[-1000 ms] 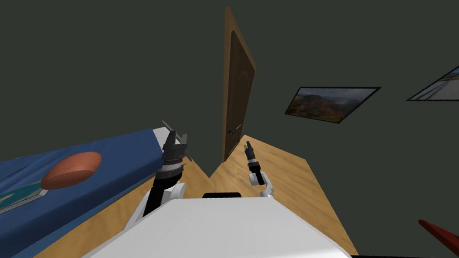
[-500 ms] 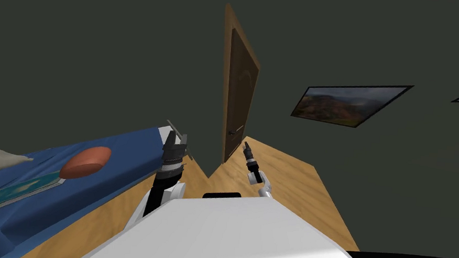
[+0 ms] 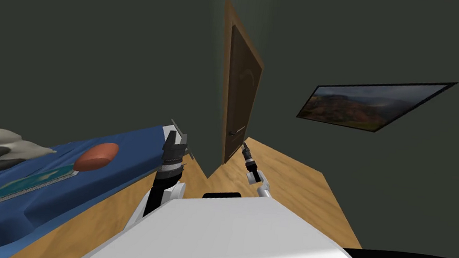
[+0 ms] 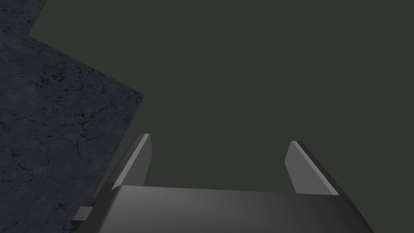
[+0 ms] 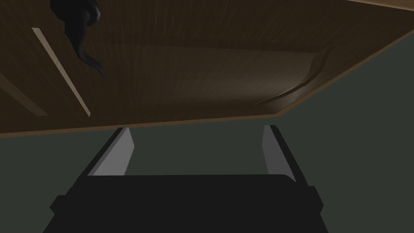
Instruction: Push the door open
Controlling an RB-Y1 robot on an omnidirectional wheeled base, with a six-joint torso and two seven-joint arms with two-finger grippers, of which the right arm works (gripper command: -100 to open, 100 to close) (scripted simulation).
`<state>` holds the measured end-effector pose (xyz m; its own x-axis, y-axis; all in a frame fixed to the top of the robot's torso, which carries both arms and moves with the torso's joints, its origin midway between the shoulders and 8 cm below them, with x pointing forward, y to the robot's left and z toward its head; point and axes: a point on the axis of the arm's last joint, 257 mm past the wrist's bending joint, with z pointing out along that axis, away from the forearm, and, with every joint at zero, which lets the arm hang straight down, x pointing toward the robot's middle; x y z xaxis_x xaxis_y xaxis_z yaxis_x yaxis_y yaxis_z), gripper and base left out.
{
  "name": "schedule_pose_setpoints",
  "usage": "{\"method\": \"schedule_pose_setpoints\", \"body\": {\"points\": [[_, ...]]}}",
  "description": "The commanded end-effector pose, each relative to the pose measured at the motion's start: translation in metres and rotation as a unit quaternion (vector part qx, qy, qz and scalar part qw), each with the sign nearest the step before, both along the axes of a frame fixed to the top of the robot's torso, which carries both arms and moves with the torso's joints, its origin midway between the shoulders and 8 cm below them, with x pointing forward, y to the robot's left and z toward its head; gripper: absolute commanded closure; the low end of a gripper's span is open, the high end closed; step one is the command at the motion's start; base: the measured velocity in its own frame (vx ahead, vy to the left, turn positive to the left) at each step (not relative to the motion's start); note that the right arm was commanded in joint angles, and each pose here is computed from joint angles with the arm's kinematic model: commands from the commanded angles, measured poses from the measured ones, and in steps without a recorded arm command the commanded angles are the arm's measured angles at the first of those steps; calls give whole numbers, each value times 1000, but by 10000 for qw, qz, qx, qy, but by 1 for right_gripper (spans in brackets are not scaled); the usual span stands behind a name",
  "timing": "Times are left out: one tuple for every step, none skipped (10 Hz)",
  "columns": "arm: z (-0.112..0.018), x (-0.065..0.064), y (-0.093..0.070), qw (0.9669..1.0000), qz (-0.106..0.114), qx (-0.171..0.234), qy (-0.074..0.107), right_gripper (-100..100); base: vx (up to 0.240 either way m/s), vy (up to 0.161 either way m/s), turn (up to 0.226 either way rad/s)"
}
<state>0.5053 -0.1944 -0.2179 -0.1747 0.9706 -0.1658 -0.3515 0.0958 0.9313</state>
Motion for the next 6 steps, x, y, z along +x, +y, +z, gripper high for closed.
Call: {"method": "schedule_pose_setpoints", "body": {"points": [[-7, 4, 2, 10000, 34, -11, 67, -100, 35, -86, 86], [-11, 6, 4, 9999, 54, -17, 109, -100, 56, -100, 105], [-15, 8, 6, 9999, 74, -24, 151, -100, 61, -92, 143], [-18, 9, 7, 9998, 94, -30, 193, -100, 54, -100, 105], [-26, 13, 11, 9995, 134, -44, 277, -100, 42, -138, 169], [-30, 14, 13, 9994, 154, -51, 319, -100, 46, -138, 143]]}}
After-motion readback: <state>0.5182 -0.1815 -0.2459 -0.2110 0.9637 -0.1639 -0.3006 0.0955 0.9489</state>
